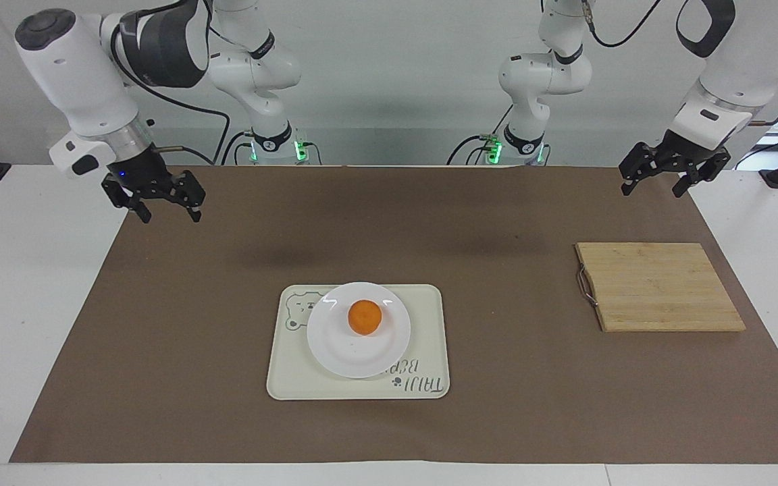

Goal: Place orange and plate with both arms

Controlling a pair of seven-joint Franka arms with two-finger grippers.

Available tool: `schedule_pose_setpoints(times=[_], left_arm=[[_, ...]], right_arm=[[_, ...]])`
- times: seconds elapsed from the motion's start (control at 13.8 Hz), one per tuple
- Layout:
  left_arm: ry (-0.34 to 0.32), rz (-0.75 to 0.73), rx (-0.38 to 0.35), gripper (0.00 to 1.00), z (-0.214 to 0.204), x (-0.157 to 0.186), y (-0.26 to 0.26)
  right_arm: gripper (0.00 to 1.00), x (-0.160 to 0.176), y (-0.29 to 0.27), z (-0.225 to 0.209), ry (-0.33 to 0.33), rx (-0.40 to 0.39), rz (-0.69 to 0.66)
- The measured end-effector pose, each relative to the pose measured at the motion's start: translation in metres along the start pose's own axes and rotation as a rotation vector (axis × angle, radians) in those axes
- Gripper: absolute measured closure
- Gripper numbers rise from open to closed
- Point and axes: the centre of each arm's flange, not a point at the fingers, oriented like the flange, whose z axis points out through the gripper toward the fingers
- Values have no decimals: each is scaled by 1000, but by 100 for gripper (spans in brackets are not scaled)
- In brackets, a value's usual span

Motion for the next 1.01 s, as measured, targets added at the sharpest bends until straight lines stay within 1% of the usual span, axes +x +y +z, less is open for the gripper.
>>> schedule_pose_setpoints(times=[0.14, 0.29, 0.58, 0.72, 1.01], left_arm=[[0, 0, 0, 0, 0, 0, 0], [0, 0, 0, 0, 0, 0, 0], [0, 0, 0, 0, 0, 0, 0], [0, 0, 0, 0, 0, 0, 0], [0, 0, 0, 0, 0, 0, 0]], right_arm=[[0, -8, 1, -32, -15, -27, -5], [0, -14, -1, -48, -10, -38, -10], [0, -24, -1, -47, -27, -33, -12], [0, -27, -2, -44, -46, -31, -13], [0, -29, -8, -43, -61, -30, -24]])
